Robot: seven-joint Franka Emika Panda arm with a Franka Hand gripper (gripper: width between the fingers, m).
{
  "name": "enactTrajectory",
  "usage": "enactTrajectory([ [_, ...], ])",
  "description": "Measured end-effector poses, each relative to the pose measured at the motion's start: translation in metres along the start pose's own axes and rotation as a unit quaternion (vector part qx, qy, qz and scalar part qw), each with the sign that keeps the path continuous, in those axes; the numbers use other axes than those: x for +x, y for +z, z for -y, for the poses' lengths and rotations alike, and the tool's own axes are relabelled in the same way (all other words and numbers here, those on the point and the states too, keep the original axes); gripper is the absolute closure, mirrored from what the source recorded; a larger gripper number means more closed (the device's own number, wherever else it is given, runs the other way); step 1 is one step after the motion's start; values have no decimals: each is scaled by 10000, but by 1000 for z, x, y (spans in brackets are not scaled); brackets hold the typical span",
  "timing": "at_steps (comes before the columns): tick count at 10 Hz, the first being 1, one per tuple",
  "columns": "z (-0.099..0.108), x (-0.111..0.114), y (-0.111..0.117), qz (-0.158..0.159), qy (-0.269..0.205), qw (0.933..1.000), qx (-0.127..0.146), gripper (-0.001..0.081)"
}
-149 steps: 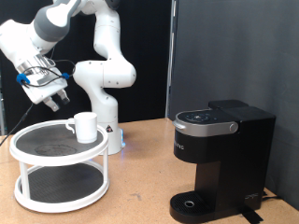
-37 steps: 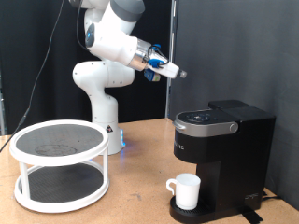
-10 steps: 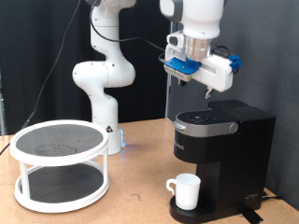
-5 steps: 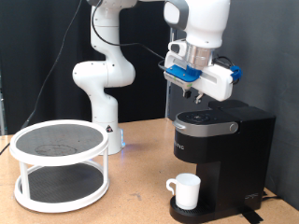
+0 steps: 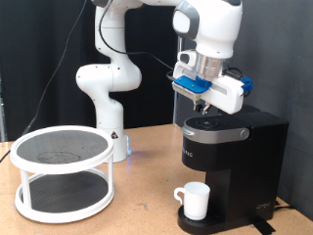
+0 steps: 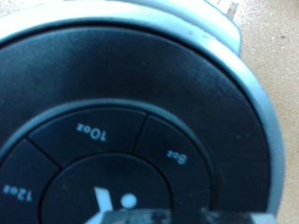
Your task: Make a cup of coffee with the keurig machine
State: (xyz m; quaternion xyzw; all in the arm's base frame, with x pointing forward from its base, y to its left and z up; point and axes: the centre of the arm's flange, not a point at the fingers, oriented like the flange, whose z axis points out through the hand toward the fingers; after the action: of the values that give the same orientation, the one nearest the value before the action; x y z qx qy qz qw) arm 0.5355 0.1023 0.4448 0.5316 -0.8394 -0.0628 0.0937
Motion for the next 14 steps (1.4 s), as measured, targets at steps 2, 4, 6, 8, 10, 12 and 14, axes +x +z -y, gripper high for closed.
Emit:
enactTrajectory([
  [2, 4, -3, 10, -25, -21, 10000, -73, 805],
  [4, 6, -9, 17, -37, -100, 9999, -113, 806],
  [6, 3, -13, 18, -38, -195, 9998, -100, 806],
  [8, -1, -19, 18, -49, -276, 9996, -97, 806],
  [10, -4, -22, 18, -25, -377, 9993, -54, 806],
  [12, -8, -21, 17, 219, -506, 9985, 55, 806],
  [14, -12, -12, 10, 666, -597, 9959, 118, 806],
])
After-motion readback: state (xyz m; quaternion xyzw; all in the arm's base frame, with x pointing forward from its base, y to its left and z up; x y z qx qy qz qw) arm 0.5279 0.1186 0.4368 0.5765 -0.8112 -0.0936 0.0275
